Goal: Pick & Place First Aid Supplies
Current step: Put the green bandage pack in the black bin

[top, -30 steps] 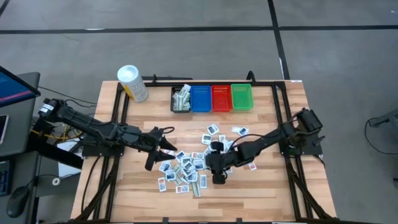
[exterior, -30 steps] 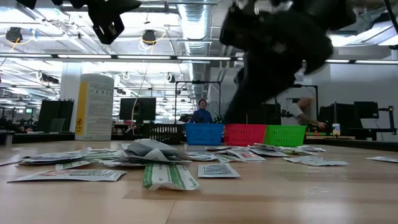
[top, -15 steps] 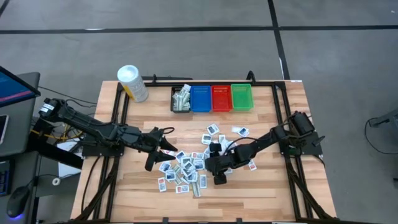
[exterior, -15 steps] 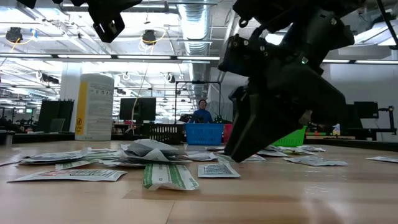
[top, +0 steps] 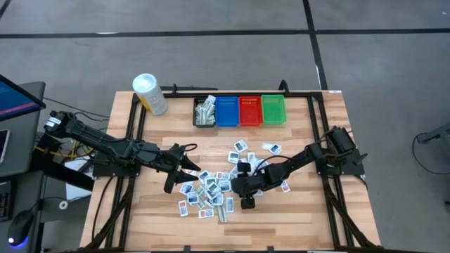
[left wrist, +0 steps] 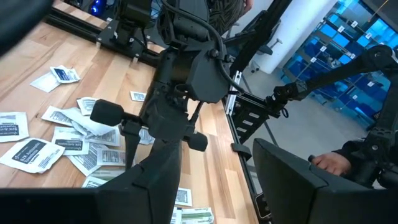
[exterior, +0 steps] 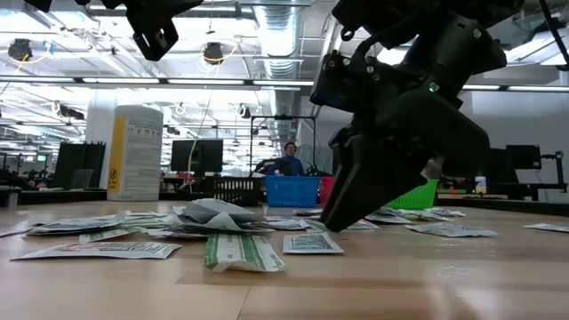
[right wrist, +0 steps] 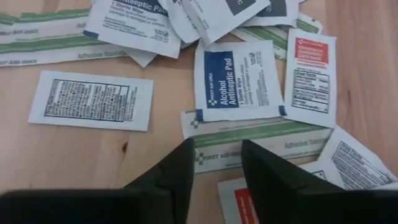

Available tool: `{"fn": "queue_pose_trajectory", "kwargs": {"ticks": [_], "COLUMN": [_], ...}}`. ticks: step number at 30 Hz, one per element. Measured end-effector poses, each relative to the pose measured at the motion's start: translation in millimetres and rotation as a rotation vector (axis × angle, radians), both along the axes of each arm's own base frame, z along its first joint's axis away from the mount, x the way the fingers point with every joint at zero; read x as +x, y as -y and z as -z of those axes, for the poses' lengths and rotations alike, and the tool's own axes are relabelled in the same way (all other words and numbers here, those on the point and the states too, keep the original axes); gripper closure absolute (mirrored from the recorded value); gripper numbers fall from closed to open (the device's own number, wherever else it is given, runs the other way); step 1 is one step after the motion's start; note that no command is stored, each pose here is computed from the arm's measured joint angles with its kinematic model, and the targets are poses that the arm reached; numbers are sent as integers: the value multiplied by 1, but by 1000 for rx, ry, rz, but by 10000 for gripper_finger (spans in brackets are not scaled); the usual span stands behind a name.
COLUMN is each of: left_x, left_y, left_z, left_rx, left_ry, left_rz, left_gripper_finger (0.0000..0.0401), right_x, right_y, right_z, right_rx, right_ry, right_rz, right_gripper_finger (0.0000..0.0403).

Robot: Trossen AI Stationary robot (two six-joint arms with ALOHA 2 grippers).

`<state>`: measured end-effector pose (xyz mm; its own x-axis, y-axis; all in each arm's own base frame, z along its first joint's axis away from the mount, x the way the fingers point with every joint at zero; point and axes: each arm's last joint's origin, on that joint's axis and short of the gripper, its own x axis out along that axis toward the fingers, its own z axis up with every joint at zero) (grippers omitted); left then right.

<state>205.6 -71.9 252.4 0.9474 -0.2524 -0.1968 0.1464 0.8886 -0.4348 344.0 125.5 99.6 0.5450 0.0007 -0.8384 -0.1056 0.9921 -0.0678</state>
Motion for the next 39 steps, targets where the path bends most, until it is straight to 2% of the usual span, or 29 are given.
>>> {"fn": "queue_pose_trajectory", "kwargs": {"ticks": [4,10,16,19,23,34,39], "left_x": [0,0,0,0,0,0,0], "left_y": [0,0,0,0,0,0,0], "left_z": [0,0,0,0,0,0,0], "left_rx": [0,0,0,0,0,0,0], "left_ry": [0,0,0,0,0,0,-1], "left_rz": [0,0,0,0,0,0,0], "left_gripper_finger": [201,201,201,201,201,201,201], "right_x": [0,1,2,4,3,-7,-15], "right_y": [-1,2,2,0,-2,1,7], "right_z": [0,1,0,-7,-22,-108,-137], "right_rx": [34,93,138,190,230,326,360], "right_ry": [-7,-12,-17,-19,-6,234,324], "right_rz": [2,94,145,129,108,79,77], "right_gripper_finger": [325,391,392,400,398,401,401]}}
